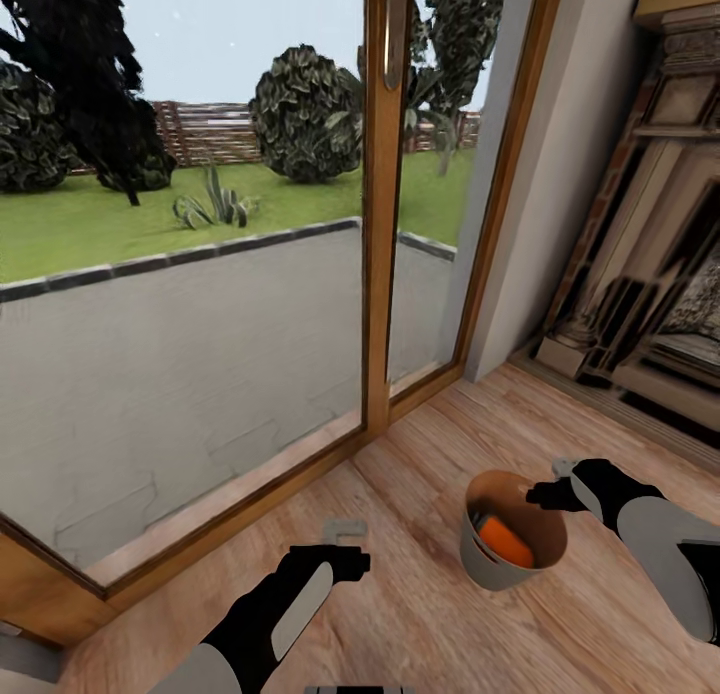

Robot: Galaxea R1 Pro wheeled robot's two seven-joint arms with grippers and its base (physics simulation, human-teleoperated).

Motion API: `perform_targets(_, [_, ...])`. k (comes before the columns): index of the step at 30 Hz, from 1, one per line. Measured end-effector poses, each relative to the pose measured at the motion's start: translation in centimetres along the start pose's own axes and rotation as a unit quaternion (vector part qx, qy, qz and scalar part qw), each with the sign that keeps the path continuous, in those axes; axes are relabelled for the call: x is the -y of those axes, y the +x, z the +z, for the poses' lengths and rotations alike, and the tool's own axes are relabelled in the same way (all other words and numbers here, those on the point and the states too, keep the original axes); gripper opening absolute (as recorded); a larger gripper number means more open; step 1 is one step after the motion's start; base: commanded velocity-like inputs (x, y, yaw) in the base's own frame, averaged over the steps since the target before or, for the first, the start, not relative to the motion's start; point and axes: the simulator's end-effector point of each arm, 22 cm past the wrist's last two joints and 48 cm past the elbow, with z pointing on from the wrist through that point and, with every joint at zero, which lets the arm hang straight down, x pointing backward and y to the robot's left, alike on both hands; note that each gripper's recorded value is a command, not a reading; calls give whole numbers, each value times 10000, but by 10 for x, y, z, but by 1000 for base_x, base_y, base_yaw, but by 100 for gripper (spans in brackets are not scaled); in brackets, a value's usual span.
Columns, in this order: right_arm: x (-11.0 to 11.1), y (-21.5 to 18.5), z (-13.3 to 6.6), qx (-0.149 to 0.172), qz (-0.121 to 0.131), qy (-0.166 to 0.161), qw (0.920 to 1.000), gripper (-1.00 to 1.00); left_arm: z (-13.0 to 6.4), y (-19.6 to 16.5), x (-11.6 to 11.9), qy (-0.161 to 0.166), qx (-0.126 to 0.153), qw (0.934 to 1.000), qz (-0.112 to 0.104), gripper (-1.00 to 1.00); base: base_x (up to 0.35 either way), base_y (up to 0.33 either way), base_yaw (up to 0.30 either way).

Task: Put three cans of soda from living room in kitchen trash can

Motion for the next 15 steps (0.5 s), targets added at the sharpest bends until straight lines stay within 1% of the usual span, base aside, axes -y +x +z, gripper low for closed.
perform_targets(12, [2, -19, -25, 246, 23, -8, 9997, 100, -18, -19, 4, 0, 241, 9997, 61, 100, 0, 0, 0])
perform_targets(15, [3, -23, -31, 247, 22, -7, 9997, 100, -23, -24, 5, -1, 242, 9997, 62, 100, 0, 0, 0])
